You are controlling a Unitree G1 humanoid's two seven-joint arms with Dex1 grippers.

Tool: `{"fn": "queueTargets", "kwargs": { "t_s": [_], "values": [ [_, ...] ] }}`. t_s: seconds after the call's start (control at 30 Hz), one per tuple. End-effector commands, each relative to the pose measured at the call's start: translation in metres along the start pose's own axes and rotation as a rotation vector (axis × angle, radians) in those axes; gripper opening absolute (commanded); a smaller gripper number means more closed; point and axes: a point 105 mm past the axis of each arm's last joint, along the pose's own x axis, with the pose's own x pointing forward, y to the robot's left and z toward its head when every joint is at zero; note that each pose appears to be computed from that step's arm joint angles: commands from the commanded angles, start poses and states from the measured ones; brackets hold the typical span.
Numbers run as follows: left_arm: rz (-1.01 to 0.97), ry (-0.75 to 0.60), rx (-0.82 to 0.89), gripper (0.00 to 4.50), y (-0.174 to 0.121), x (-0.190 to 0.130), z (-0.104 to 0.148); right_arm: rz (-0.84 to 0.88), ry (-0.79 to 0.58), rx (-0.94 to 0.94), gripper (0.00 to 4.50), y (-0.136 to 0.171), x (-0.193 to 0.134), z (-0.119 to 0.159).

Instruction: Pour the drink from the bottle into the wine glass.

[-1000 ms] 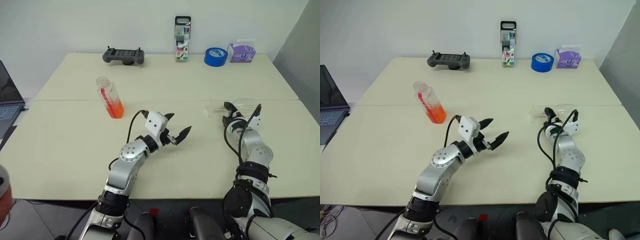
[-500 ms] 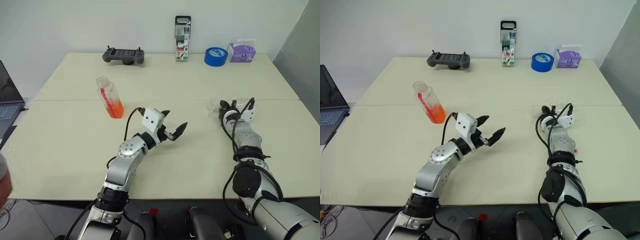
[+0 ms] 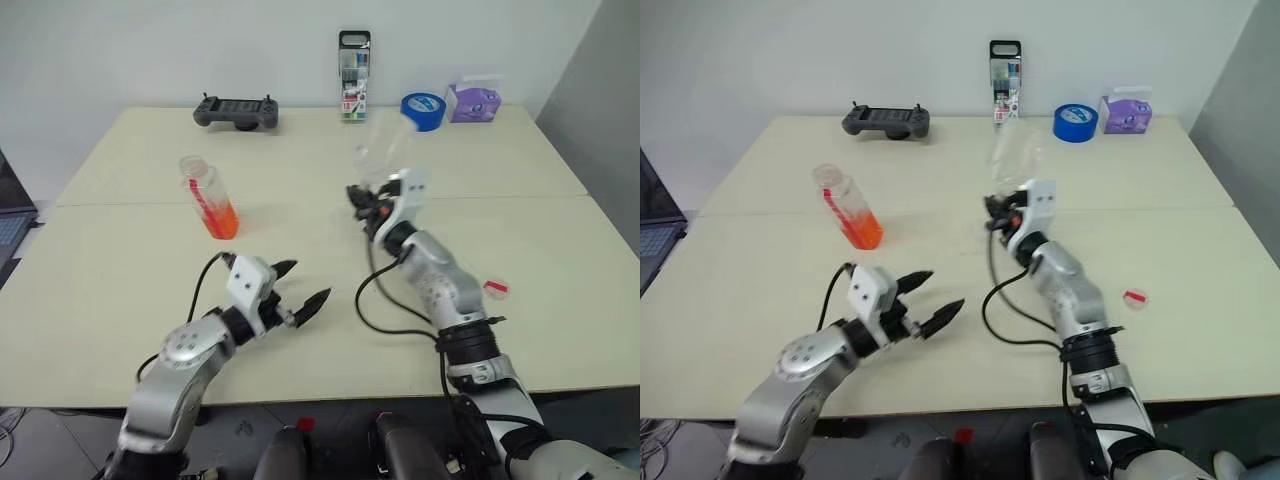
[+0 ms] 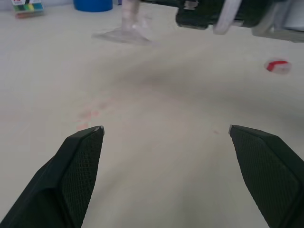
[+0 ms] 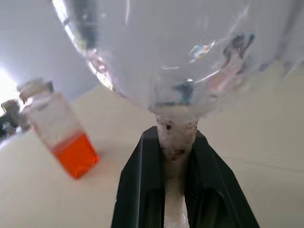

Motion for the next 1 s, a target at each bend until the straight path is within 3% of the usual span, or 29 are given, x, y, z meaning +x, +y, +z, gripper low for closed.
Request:
{"fn": "queueTargets", "kwargs": {
  "t_s": [0.03,0.23,0.5,1.0],
  "values": [
    [0.051,-0.086,0.031,4.50,0.004,-0.003,0.026,0.031,-0.035,-0.137,0.20,0.015,0.011,-0.006],
    [0.131,-0.099,0.008,4.50,0.011,-0.011,0.030,0.010,-0.040,-0.202,0.20,0.014,0.019,-0.026],
    [0.171,-0.088,0.011,4.50,0.018,-0.016,0.028,-0.081,-0.015,-0.220,0.20,-0.016,0.014,-0.041],
    [0.163,-0.088,0.001,4.50,0.016,-0.007,0.027,-0.075,0.110,-0.158,0.20,-0.015,0.007,-0.075]
  ]
}}
